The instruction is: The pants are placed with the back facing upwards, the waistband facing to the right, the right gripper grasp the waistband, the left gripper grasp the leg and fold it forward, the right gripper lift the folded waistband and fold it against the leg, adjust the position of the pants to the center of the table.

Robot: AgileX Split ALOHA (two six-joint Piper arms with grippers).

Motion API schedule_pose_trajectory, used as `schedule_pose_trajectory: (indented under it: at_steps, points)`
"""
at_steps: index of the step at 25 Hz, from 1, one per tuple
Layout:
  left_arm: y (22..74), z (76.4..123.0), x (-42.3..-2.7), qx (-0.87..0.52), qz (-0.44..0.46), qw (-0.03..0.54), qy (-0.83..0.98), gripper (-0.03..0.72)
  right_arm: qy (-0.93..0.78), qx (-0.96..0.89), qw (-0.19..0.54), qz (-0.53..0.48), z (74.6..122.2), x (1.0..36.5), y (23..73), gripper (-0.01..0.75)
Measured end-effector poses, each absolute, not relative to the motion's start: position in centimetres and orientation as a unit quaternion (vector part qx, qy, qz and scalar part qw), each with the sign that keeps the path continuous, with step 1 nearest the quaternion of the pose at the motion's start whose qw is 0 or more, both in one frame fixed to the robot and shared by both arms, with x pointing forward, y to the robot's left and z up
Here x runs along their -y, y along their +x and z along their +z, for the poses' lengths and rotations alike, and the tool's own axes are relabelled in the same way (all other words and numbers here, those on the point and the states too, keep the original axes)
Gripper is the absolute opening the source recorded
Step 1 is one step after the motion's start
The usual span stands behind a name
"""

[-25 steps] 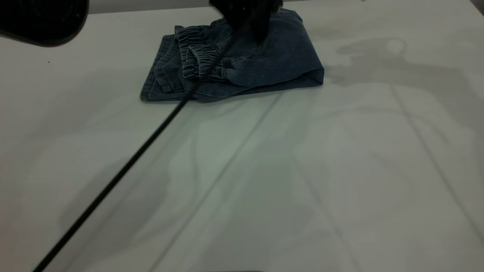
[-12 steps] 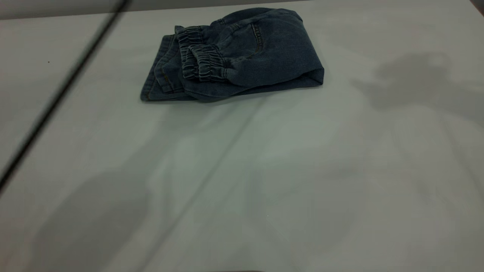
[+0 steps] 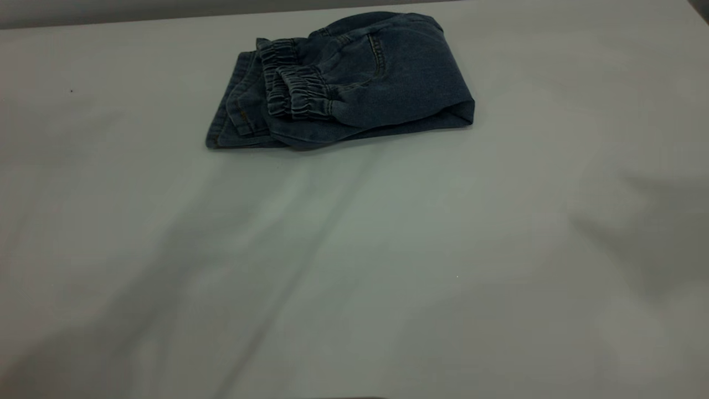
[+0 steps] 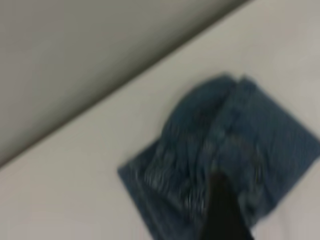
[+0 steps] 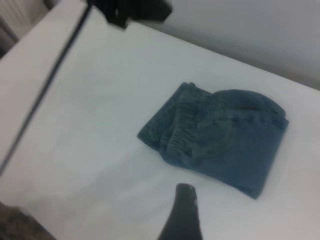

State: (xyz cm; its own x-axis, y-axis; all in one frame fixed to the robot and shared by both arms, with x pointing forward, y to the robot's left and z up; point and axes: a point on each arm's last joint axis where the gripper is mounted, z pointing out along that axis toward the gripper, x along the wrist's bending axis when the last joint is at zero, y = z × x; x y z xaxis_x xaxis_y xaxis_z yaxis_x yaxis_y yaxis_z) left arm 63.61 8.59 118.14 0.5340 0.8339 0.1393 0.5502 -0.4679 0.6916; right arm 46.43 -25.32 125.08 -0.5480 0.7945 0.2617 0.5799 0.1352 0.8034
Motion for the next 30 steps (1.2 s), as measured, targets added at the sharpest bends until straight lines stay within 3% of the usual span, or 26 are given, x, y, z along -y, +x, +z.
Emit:
schedule_pose_trajectory:
  at_steps: [7, 17, 25, 30]
  points:
    - [56.8, 119.6, -12.8, -0.425, 0.232, 0.252, 0.838, 0.427, 0.523, -0.724, 0.119, 0.434, 123.2, 25.9, 41.3, 0.559]
    - [43.1, 122.6, -20.5, -0.455, 0.245, 0.301, 0.801, 0.427, 0.528, -0.721, 0.155, 0.422, 117.7, 25.9, 30.8, 0.559]
    - [34.5, 118.6, -24.7, -0.454, 0.226, 0.324, 0.798, 0.427, 0.525, -0.692, 0.21, 0.45, 114.4, 25.9, 24.1, 0.559]
    - [30.4, 115.7, -26.9, -0.448, 0.234, 0.339, 0.793, 0.427, 0.52, -0.662, 0.286, 0.458, 113.3, 26.5, 20.1, 0.559]
